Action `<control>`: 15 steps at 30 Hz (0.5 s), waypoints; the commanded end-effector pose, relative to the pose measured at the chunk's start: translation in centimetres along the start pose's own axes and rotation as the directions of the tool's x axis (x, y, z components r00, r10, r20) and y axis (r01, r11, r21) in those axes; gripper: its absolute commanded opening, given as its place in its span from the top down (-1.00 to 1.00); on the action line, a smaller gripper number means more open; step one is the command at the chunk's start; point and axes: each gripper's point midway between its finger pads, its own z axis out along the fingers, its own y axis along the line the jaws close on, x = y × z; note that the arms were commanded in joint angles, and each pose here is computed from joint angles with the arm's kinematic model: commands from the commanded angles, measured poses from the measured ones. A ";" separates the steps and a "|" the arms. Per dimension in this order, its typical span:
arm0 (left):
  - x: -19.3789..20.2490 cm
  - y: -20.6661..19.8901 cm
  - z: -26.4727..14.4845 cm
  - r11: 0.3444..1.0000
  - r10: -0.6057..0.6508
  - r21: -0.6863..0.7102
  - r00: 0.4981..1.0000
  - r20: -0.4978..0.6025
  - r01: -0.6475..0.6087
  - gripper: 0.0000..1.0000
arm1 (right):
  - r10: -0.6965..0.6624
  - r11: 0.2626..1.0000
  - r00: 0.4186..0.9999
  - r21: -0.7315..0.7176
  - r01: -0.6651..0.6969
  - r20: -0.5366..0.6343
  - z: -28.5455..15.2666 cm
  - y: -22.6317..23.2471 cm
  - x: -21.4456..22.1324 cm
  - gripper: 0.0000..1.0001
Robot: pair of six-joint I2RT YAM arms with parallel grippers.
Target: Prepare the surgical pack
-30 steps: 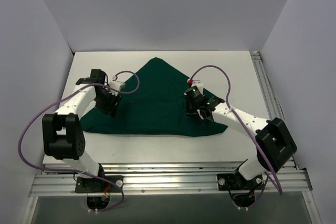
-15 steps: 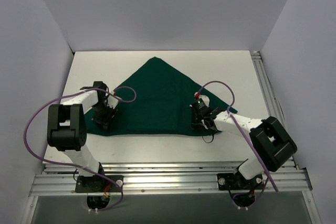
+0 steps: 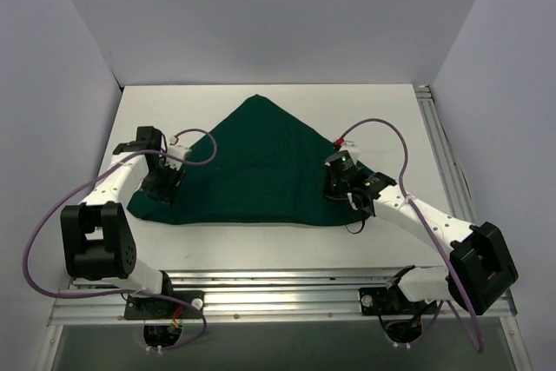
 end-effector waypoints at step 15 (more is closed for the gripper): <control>2.9 3.0 5.9 0.995 -0.092 -0.046 0.994 -0.057 0.090 -0.10 | 0.161 0.984 0.976 0.100 -0.147 -0.144 4.0 -6.6 6.5 1.00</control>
